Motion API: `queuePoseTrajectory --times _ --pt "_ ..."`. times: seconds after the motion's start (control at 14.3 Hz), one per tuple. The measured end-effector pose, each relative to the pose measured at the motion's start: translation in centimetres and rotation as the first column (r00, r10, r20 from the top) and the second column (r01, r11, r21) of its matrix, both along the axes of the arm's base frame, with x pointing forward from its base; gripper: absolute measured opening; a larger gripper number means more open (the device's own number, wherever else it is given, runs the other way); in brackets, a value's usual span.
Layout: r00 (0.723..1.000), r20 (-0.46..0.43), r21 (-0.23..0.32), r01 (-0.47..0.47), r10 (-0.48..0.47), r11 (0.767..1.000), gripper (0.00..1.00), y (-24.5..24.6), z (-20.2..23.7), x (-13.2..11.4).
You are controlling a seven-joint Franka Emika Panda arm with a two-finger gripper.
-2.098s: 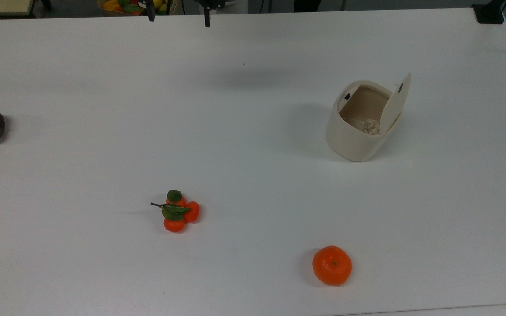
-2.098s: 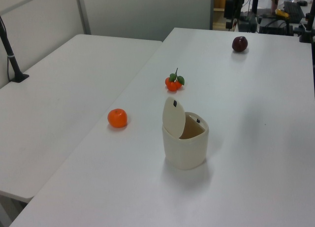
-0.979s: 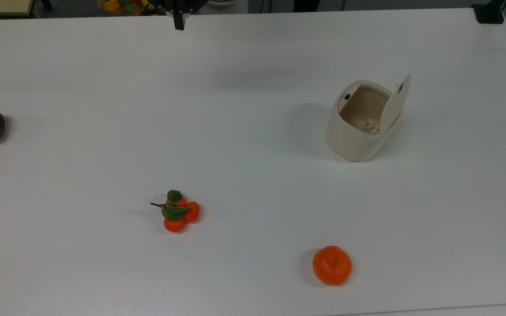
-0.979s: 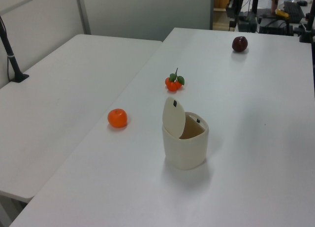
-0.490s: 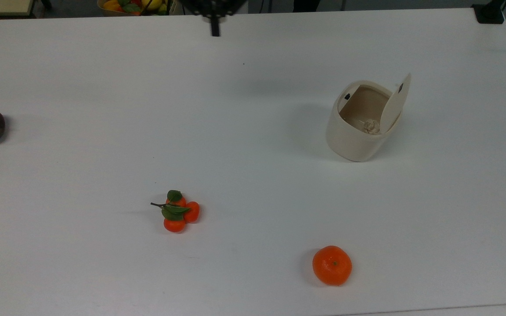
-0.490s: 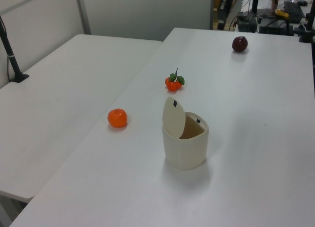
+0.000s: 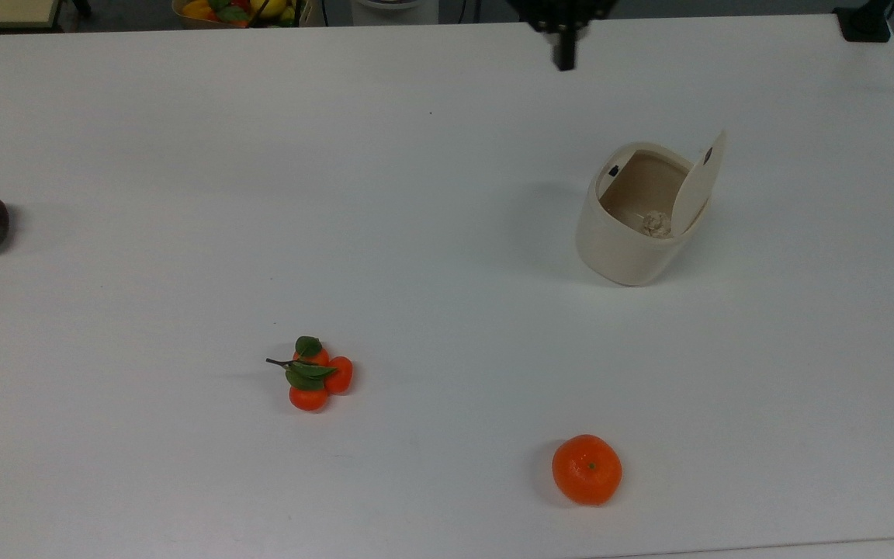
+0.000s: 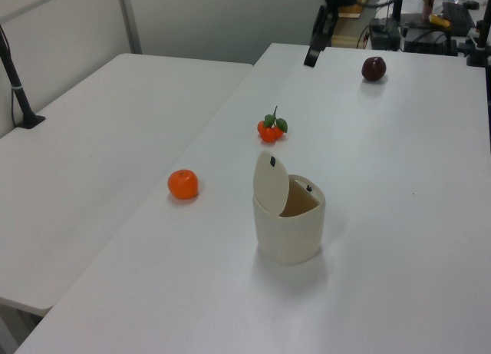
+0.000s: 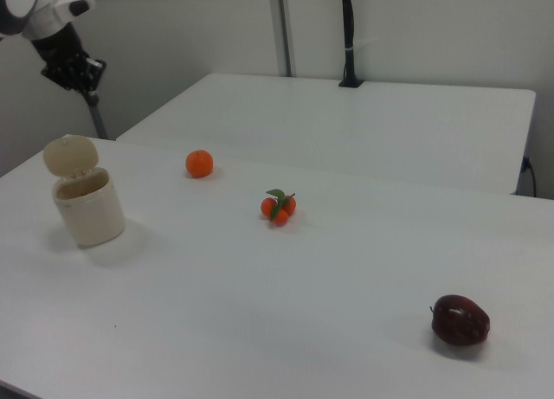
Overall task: Close garbage bin
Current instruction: 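Position the gripper above the open lid of the cream bin, then push the hinged lid down over the bin opening with the gripper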
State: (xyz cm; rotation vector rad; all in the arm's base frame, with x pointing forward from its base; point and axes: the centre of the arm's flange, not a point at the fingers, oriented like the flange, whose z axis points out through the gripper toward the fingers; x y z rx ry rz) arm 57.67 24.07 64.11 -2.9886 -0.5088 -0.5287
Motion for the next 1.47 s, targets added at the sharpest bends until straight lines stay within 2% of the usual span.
queuePoseTrajectory --times 0.35,0.77,0.98,1.47 --pt "0.991 0.085 0.035 -0.105 0.102 0.994 0.01 7.1 -3.7 0.8" --pt "0.972 0.140 0.050 -0.196 0.187 0.979 0.01 13.0 -6.4 0.0" --pt "0.970 0.126 0.041 -0.215 0.209 0.976 0.01 14.1 -7.7 -0.2" --pt "0.940 0.107 -0.023 -0.322 0.323 0.946 0.01 14.8 -10.2 0.2"
